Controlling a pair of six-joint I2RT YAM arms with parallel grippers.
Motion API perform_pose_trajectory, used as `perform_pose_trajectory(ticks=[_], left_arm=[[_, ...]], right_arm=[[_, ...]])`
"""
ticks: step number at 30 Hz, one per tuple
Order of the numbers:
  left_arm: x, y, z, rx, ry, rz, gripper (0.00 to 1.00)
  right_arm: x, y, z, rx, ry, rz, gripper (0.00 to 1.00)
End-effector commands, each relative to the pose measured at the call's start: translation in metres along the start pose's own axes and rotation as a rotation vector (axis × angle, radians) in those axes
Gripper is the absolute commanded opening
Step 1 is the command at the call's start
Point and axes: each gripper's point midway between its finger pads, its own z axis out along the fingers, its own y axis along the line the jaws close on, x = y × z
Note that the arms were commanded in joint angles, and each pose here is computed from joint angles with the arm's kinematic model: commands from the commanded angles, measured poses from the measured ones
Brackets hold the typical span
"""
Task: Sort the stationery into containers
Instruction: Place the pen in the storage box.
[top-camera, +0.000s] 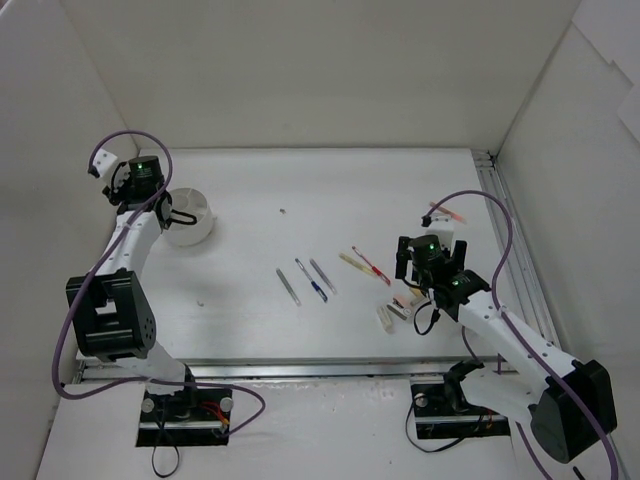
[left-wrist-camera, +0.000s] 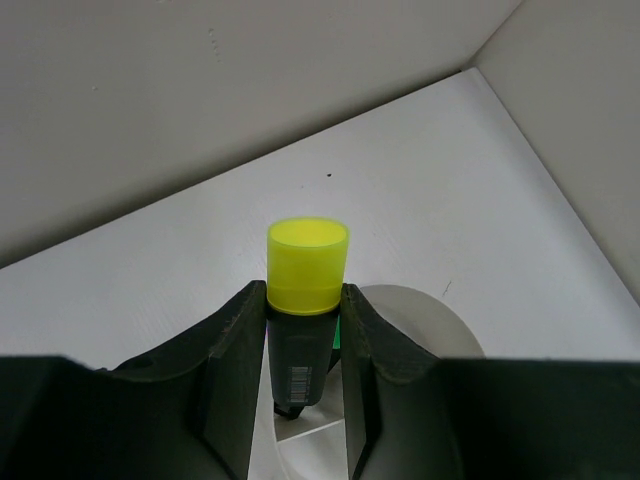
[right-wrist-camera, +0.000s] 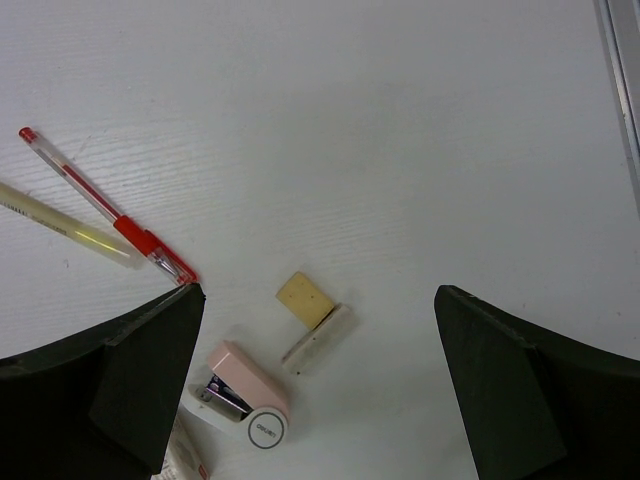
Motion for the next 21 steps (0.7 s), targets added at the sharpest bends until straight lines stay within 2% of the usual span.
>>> perform_pose_trajectory(ticks=[1, 21], left_arm=[[-0.030, -0.012, 0.001, -0.013, -0.070, -0.140, 0.18], [0.003, -0.003, 0.001, -0.198, -0.121, -0.198, 0.21]], right_arm=[[-0.026, -0.001, -0.002, 0.028, -0.078, 0.033, 0.98], [-0.026, 0.000, 0.001, 0.035, -0.070, 0.018, 0.98]])
